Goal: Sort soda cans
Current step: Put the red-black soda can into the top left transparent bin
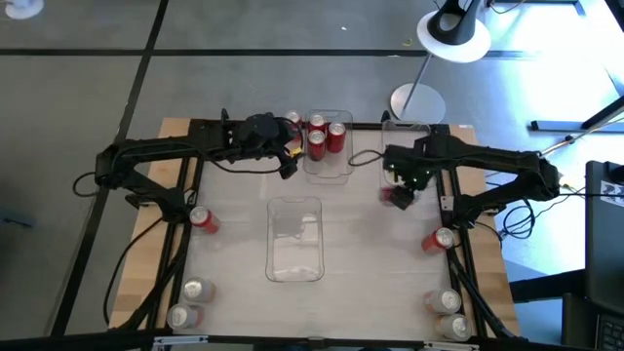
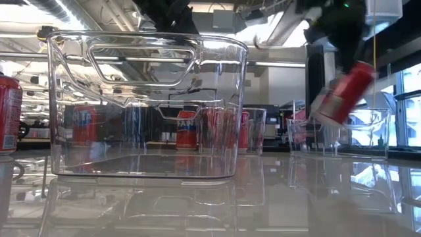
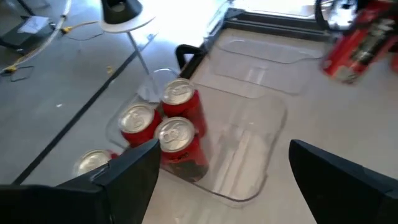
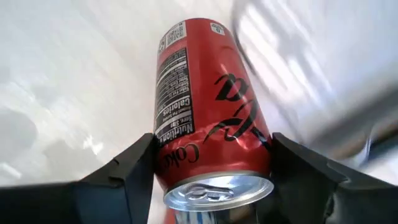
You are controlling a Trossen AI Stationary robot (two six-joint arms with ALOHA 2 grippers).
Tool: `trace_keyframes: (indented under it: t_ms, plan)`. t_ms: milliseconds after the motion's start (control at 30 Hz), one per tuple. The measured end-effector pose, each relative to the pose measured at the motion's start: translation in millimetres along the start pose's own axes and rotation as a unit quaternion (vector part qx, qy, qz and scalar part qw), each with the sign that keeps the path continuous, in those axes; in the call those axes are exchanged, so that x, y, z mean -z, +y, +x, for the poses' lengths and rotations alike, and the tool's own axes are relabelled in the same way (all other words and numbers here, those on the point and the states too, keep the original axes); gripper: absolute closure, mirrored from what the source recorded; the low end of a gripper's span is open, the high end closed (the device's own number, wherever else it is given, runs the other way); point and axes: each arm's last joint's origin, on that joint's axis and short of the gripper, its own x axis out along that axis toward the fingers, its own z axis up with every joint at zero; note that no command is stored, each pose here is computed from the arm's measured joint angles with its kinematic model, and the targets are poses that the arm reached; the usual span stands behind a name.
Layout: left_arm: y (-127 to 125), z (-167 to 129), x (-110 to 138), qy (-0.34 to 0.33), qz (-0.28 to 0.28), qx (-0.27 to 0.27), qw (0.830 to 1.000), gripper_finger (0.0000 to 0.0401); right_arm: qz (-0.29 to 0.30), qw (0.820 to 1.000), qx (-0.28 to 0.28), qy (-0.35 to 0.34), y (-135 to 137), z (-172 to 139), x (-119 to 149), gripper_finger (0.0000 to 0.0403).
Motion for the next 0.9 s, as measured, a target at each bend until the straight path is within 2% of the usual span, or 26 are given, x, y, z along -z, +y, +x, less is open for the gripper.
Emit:
trace_keyframes:
  t_ms: [167, 333, 633, 900]
  plan:
    - [-3.0, -0.2, -0.7, -0.004, -0.001, 0.051, 0.999, 0.0087, -0.044, 0.994, -0.04, -0.092, 8.5, -13.6, -15.8, 0.0147]
    - [-4.5, -0.2, -0.9, -0.005, -0.002, 0.077, 0.997, 0.0126, -0.079, 0.982, -0.065, -0.162, 14.8, -17.9, -28.2, 0.0144]
    - [-6.9, 8.2, -0.2, -0.004, 0.003, 0.079, 0.997, 0.0236, -0.121, 0.948, -0.084, -0.283, 23.8, -28.9, -47.4, 0.0149]
    - [-14.5, 39.6, 8.8, -0.005, 0.023, 0.077, 0.997, 0.0316, -0.136, 0.925, -0.087, -0.345, 27.6, -36.4, -56.3, 0.0148]
